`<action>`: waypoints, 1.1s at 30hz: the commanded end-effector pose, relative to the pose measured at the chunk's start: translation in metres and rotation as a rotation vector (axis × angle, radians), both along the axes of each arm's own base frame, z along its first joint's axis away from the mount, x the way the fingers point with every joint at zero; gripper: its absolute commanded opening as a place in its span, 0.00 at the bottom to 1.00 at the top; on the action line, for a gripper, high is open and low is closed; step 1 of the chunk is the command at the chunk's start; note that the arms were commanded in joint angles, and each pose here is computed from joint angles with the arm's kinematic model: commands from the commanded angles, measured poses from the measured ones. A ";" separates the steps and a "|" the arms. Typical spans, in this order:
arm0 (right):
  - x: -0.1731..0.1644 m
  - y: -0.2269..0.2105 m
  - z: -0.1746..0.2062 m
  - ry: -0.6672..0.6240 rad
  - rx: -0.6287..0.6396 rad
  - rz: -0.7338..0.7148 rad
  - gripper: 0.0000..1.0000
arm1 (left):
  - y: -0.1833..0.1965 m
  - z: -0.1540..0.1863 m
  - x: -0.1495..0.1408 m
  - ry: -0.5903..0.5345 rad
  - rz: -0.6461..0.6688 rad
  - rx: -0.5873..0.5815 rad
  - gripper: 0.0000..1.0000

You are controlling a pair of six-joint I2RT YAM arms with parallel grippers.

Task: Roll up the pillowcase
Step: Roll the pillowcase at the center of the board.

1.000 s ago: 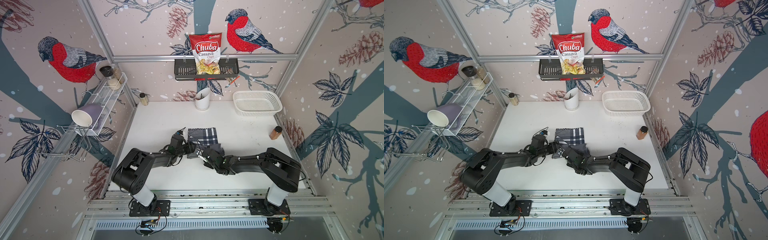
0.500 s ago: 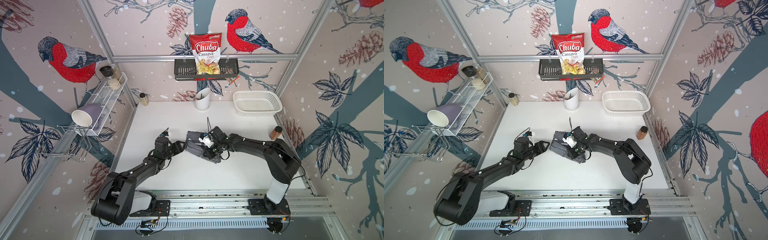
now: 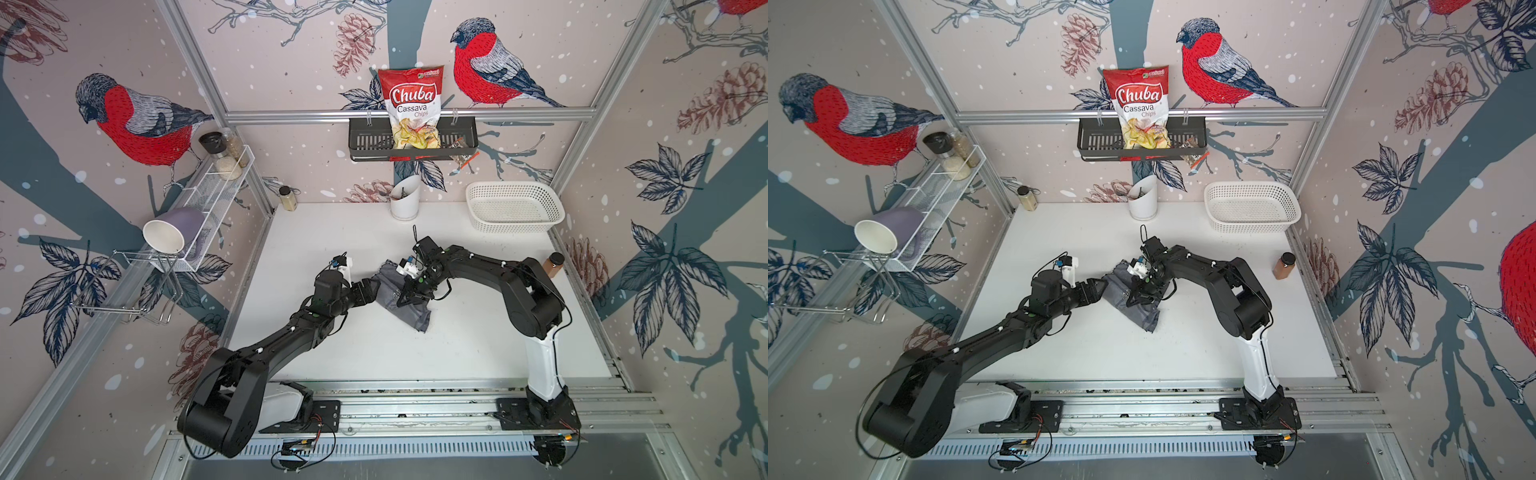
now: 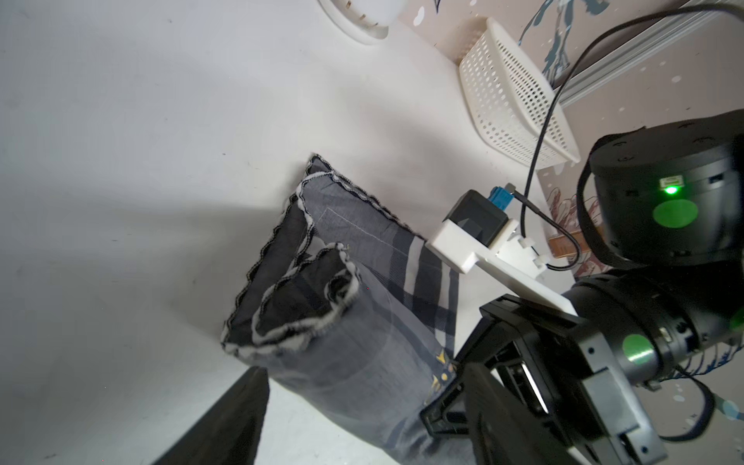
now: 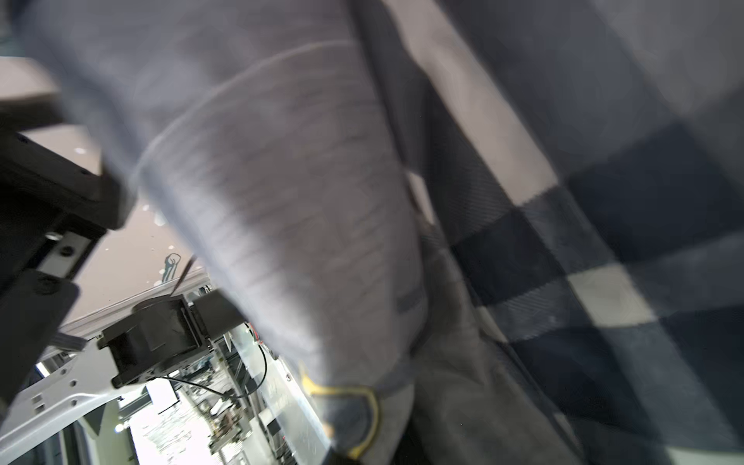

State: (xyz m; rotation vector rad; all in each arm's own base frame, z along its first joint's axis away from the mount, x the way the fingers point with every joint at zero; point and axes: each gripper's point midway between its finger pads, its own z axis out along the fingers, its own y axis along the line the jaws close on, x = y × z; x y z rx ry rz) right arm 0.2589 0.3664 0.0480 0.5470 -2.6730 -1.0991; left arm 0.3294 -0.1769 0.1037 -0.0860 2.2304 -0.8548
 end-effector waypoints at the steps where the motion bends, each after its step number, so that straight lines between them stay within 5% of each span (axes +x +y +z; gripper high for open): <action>1: -0.003 -0.002 -0.002 0.050 -0.029 -0.014 0.00 | 0.001 -0.014 0.013 0.010 0.014 0.053 0.80; 3: 0.000 -0.001 -0.001 0.046 -0.023 -0.016 0.01 | 0.005 -0.026 0.021 0.041 0.057 0.075 0.79; 6: 0.004 -0.001 -0.002 0.034 -0.035 -0.009 0.30 | 0.009 -0.047 0.030 0.104 0.097 0.110 0.71; 9: 0.008 0.004 0.014 -0.028 0.001 0.015 0.61 | 0.012 -0.062 0.032 0.153 0.121 0.133 0.50; 11: 0.021 0.002 0.032 -0.132 0.001 0.003 0.70 | 0.016 -0.068 0.030 0.169 0.138 0.150 0.43; 13: 0.041 -0.006 0.055 -0.302 -0.033 -0.042 0.76 | 0.019 -0.070 0.028 0.177 0.145 0.165 0.43; 16: 0.070 -0.019 0.105 -0.774 -0.178 -0.064 0.86 | 0.018 -0.073 0.027 0.191 0.136 0.171 0.43; 18: 0.051 -0.008 0.141 -1.175 -0.264 0.055 0.94 | 0.017 -0.075 0.026 0.200 0.132 0.164 0.43; 20: 0.017 -0.003 0.138 -1.472 -0.376 0.199 1.00 | 0.016 -0.075 0.027 0.199 0.129 0.158 0.43; 22: -0.008 0.002 0.126 -1.638 -0.423 0.331 1.00 | 0.015 -0.076 0.028 0.203 0.129 0.159 0.44; 33: -0.019 0.007 0.021 -1.479 -0.592 0.624 1.00 | 0.016 -0.077 0.027 0.212 0.134 0.144 0.45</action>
